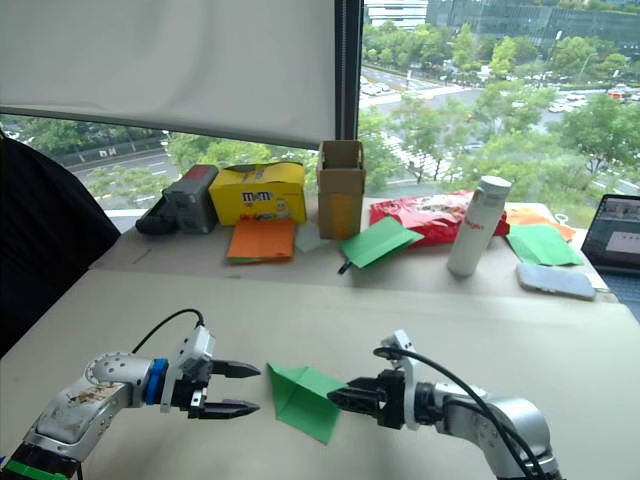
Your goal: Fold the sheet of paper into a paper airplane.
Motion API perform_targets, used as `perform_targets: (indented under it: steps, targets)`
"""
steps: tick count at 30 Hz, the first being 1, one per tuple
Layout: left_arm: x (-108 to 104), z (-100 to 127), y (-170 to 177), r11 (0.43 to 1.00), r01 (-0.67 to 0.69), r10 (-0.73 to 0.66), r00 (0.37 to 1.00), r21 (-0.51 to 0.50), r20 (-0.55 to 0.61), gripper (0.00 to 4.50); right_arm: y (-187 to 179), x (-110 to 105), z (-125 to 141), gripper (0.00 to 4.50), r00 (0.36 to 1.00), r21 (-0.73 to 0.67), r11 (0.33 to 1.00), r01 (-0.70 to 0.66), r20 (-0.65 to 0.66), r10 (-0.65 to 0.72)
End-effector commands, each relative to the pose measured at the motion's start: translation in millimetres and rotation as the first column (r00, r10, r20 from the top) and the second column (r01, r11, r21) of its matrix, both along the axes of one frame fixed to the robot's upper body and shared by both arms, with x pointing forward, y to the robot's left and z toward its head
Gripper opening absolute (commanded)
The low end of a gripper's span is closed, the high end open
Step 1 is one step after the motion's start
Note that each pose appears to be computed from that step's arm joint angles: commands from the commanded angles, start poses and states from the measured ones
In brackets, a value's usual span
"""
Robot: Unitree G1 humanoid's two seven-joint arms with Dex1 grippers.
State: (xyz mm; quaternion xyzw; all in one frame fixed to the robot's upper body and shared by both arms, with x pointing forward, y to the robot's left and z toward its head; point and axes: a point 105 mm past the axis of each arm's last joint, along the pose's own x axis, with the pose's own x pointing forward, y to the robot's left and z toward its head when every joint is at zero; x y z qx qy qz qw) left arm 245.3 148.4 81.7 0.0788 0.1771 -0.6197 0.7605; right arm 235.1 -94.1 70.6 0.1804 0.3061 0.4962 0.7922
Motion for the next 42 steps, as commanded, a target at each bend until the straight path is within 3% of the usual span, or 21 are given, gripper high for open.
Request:
perform_targets:
  steps: [1,6,12,17,19,21,22,23,25,27,28,30,35,39,42]
  targets:
    - [2,5,0,1.000,-0.010,0.010,1.000,-0.016,0.020,3.49,11,-4,5,1.77,0.999,0.054,0.998,-0.039,0.002,0.039]
    - [3,4,2,0.999,-0.025,0.025,1.000,-0.020,0.017,3.49,16,-6,-2,0.04,0.998,0.063,0.996,-0.059,-0.020,0.061]
    - [6,4,5,0.999,-0.044,0.044,0.999,-0.022,0.017,3.49,10,4,14,0.01,0.996,0.077,0.994,-0.082,0.052,0.078]
    - [10,5,10,0.997,-0.065,0.066,0.998,-0.029,0.016,3.49,5,33,74,0.01,0.942,0.073,0.993,-0.098,0.329,0.069]
    - [11,6,11,0.997,-0.070,0.071,0.997,-0.031,0.018,3.49,5,45,99,0.01,0.860,-0.007,0.995,-0.098,0.503,0.088]
    - [13,7,12,0.997,-0.074,0.075,0.997,-0.033,0.020,3.49,4,56,117,0.01,0.728,-0.139,0.987,-0.075,0.669,0.150]
    - [14,7,12,0.996,-0.077,0.078,0.997,-0.036,0.021,3.49,4,59,121,0.01,0.645,-0.216,0.974,-0.066,0.736,0.206]
    - [15,7,12,0.996,-0.079,0.080,0.997,-0.039,0.020,3.49,3,60,119,0.01,0.495,-0.368,0.928,-0.052,0.798,0.344]
    - [15,8,12,0.996,-0.080,0.080,0.997,-0.042,0.018,3.49,4,54,107,0.01,0.280,-0.547,0.836,-0.051,0.795,0.537]
    - [16,8,11,0.996,-0.079,0.080,0.997,-0.049,0.014,3.49,3,49,92,0.01,0.120,-0.628,0.778,-0.022,0.771,0.625]
    - [16,9,11,0.996,-0.079,0.080,0.997,-0.051,0.013,3.49,2,45,81,0.01,0.055,-0.658,0.753,-0.010,0.751,0.658]
    - [16,9,11,0.995,-0.079,0.080,0.997,-0.054,0.012,3.49,-2,36,58,0.01,-0.015,-0.702,0.712,-0.008,0.712,0.702]
    - [13,10,12,0.995,-0.069,0.069,0.998,-0.067,0.004,3.49,-3,7,21,0.01,-0.078,-0.719,0.694,-0.035,0.694,0.716]
    - [11,7,9,0.996,-0.050,0.051,0.999,-0.068,0.008,3.49,1,-1,13,0.01,-0.006,-0.686,0.726,-0.045,0.727,0.686]
    - [11,8,5,0.996,-0.038,0.039,0.999,-0.087,0.005,3.49,1,-3,20,0.90,0.032,-0.672,0.739,-0.053,0.739,0.673]
